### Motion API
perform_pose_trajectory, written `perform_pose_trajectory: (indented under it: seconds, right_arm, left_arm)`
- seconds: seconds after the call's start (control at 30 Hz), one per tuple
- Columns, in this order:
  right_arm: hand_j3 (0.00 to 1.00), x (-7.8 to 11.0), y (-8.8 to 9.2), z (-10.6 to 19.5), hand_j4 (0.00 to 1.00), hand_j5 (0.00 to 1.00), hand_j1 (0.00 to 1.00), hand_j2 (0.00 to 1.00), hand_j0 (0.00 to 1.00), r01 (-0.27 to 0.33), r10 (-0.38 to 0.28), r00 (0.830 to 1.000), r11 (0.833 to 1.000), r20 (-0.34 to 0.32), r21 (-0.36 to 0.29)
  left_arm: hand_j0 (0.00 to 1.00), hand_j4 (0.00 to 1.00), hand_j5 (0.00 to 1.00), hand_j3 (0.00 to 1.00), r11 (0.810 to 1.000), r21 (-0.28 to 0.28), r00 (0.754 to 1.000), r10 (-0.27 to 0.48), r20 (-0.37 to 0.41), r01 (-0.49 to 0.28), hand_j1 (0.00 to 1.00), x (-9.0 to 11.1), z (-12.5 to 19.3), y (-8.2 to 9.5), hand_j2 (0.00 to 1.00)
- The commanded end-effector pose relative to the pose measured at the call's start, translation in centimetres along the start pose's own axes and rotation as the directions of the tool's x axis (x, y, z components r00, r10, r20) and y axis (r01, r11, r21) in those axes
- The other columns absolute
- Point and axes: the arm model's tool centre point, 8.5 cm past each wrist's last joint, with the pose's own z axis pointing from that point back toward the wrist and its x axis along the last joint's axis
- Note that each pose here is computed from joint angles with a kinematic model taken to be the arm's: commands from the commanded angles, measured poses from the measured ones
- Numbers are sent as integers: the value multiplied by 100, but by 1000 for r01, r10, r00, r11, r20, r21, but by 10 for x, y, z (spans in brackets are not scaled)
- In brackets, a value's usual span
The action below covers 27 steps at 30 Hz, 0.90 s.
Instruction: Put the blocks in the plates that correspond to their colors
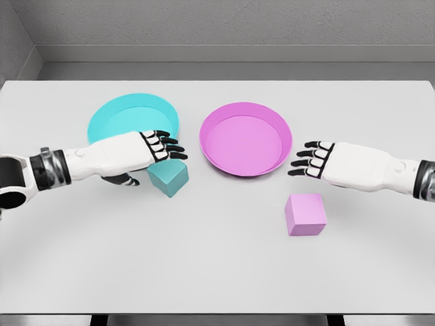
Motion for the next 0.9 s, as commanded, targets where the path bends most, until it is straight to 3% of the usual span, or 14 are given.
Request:
perform_pose_trajectory:
  seconds: [0.0, 0.23, 0.4, 0.53, 0.87]
  right_arm:
    - [100, 2, 3, -1, 100, 100, 100, 100, 100, 2, -2, 1000, 999, 7, 41]
    - [100, 2, 3, -4, 100, 100, 100, 100, 100, -3, 2, 1000, 997, 11, 82]
    - [100, -3, -5, -4, 100, 100, 100, 100, 100, -10, 10, 1000, 998, 5, 63]
    - [100, -2, -7, -3, 100, 100, 100, 100, 100, 26, -27, 1000, 999, 16, 39]
    - [100, 2, -3, -4, 100, 100, 100, 100, 100, 57, -58, 998, 998, 29, 34]
  left_arm:
    - [100, 100, 100, 100, 1000, 3, 1000, 14, 24, -14, 100, 7, -9, -4, 100]
    - [100, 100, 100, 100, 1000, 9, 999, -18, 37, 17, 100, 7, -21, 5, 100]
    - [100, 100, 100, 100, 999, -22, 998, -24, 63, 25, 100, 9, -30, 2, 100]
    - [100, 100, 100, 100, 998, -43, 996, -41, 78, 45, 100, 10, -32, 3, 100]
    - [100, 100, 100, 100, 995, -85, 995, -51, 88, 59, 100, 7, -36, 0, 100]
